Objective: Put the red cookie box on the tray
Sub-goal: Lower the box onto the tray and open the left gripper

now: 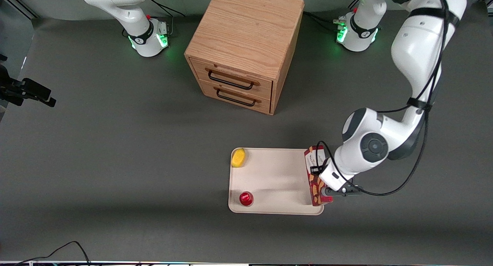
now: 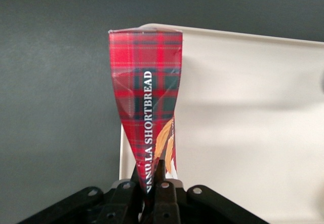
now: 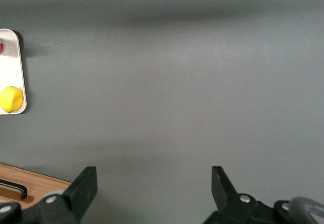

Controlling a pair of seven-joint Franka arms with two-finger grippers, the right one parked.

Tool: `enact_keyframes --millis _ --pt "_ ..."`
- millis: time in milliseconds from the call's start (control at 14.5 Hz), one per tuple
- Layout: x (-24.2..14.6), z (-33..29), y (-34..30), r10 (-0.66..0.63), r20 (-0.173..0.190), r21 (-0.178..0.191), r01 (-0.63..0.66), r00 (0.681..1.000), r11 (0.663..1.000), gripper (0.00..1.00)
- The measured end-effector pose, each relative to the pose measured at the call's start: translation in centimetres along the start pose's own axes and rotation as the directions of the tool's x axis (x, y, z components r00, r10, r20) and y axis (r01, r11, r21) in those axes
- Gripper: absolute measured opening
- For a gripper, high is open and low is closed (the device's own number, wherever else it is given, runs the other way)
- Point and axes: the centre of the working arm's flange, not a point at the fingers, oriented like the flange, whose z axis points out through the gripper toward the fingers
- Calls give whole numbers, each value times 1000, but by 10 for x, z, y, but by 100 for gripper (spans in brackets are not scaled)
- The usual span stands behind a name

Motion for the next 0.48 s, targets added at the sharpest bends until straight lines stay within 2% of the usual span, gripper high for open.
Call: enact_keyframes --millis 69,138,276,483 --pt "0 7 0 -2 -13 9 3 1000 1000 11" --pt "0 7 0 -7 -19 16 8 1000 1000 17" --pt "3 -9 -2 -12 -20 37 13 1000 999 38" --pt "3 -70 -13 -30 13 110 28 999 994 70"
